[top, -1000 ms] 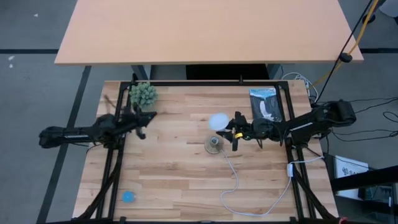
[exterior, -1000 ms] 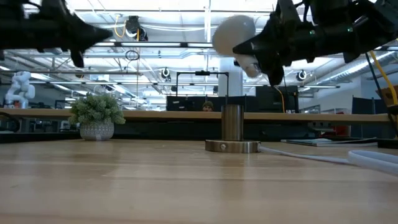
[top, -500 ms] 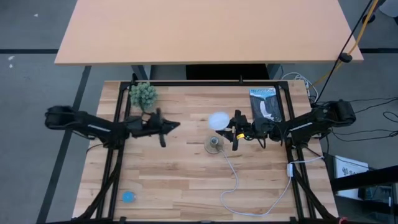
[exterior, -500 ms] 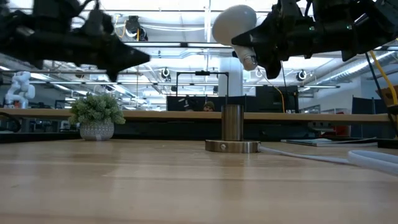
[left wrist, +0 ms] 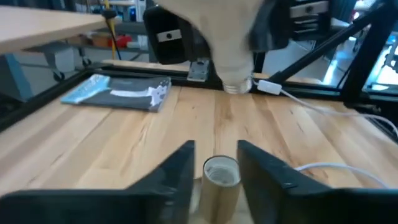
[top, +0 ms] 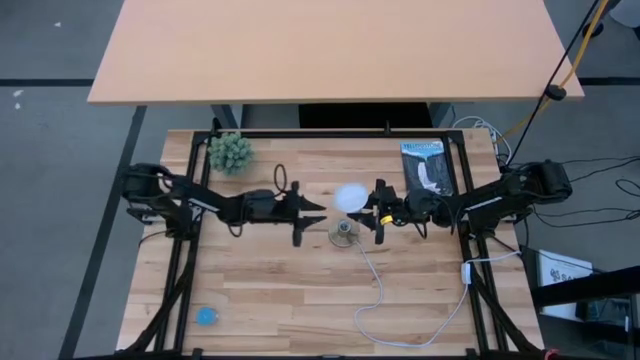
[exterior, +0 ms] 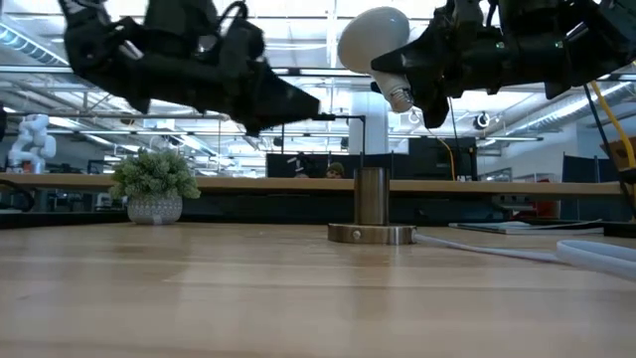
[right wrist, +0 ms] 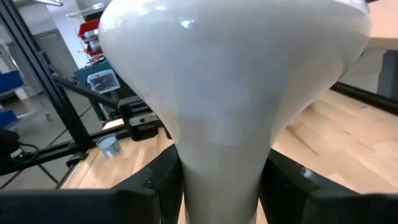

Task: Screw lightbulb
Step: Insert the white light bulb into the gold lamp

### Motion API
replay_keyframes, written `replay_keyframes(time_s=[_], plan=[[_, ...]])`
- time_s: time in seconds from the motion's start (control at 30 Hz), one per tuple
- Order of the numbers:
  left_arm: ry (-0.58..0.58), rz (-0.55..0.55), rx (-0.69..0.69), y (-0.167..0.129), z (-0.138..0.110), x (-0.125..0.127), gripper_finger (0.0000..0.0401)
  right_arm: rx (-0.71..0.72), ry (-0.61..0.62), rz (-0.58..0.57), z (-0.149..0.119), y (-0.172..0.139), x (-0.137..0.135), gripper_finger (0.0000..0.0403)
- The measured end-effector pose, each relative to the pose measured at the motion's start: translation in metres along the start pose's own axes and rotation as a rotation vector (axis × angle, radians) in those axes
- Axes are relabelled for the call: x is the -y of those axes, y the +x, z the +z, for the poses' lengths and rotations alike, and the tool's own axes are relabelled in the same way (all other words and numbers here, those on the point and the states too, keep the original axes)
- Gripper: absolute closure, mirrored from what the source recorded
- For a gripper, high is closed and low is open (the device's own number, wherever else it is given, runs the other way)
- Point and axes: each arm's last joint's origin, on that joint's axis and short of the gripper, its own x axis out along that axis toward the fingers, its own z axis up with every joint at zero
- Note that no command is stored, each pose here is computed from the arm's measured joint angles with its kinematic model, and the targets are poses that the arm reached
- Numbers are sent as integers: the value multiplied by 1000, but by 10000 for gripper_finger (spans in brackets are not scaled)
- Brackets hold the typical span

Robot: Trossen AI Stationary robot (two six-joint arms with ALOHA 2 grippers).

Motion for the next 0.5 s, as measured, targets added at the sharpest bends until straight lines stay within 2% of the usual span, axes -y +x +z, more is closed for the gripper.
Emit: replay_keyframes(time_s=[0.13,0.23,0.33,0.5], plan=[[-25,-13,20,13,6,4,193,-20,-2,-5,-2,0,1,241],[-26,-15,50,18,15,5,160,-25,-4,-7,-2,0,1,241],[-27,-14,67,20,20,5,143,-38,-12,-11,-4,0,1,241],[-23,-14,74,22,23,6,141,-76,-25,-10,-8,-1,0,241]])
